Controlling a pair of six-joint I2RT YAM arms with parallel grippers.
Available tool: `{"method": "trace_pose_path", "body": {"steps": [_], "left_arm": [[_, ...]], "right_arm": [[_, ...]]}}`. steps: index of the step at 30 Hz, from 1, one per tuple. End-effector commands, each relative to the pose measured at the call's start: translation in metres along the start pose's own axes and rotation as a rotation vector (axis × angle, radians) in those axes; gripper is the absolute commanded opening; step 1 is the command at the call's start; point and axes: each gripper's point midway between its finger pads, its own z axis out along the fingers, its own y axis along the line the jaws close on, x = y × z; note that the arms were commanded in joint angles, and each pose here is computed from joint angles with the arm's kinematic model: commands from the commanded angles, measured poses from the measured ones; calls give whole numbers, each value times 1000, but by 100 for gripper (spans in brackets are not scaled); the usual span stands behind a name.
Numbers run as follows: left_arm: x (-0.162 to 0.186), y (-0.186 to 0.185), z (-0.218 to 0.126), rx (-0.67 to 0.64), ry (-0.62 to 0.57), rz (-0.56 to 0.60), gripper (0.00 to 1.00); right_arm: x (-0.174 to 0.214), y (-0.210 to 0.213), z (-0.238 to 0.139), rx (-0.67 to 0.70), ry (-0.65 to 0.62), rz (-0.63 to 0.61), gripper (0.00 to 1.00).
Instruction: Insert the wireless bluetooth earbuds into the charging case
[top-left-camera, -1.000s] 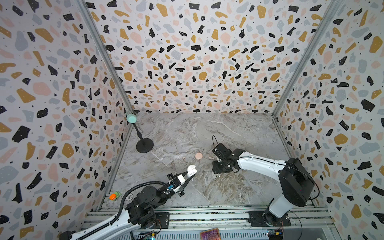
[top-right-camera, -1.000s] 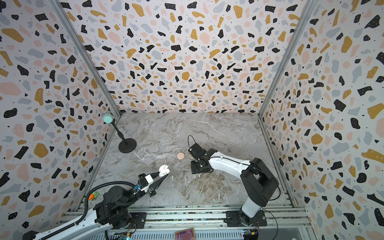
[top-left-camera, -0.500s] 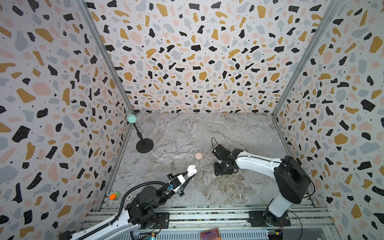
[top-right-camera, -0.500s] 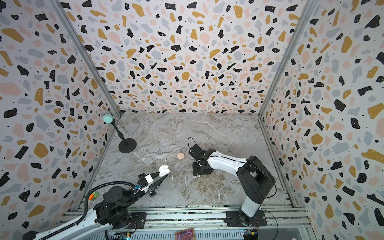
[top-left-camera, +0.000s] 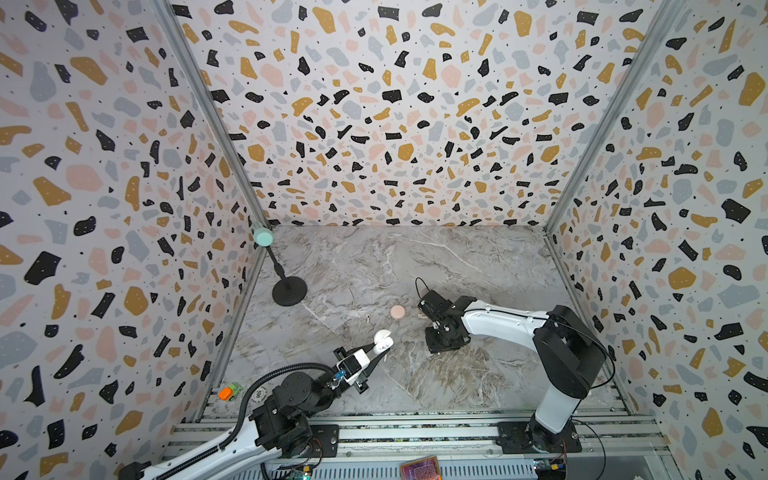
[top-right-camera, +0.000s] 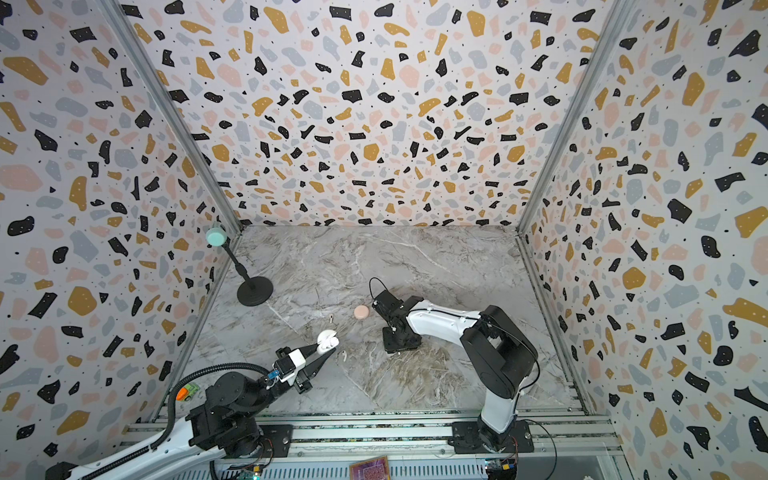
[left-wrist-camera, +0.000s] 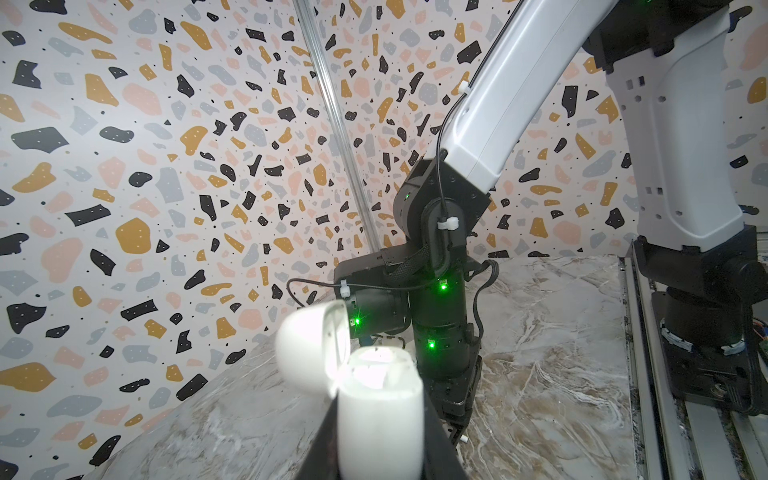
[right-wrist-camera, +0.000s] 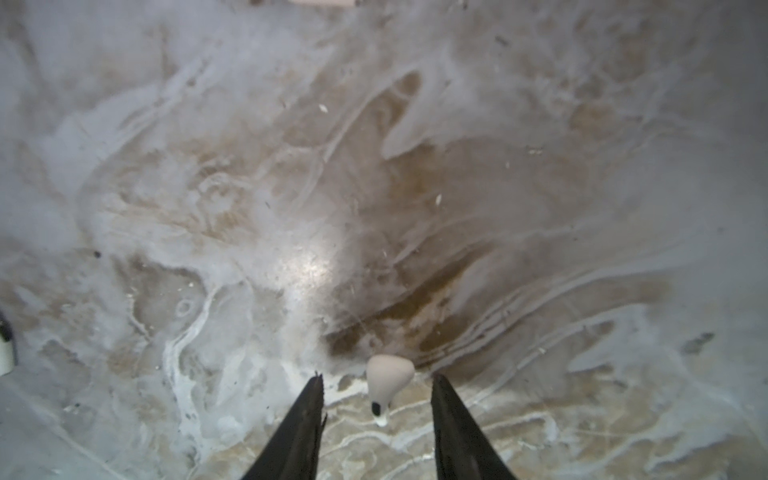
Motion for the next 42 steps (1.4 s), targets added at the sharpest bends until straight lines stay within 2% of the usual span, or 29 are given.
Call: {"method": "trace_pose_path", "body": {"steps": [1,6,31,37,42], "left_arm": [[-9,0,-2,3,-43,12,0],[-9,-1,-2,4,-43,11,0],[-9,-1,-2,3,-46,13,0],[-9,-1,-2,5,-45,12,0],[-9,-1,-2,6,-44,13,0]], "right_arm": [[-2,-3,-4,38,5,-14,42],[-4,-11,-2,93,4,-12,38],[0,-7,14,64,14,6,21],[2,-6,16,54,12,15,20],[2,-6,14,48,1,22,8]]}}
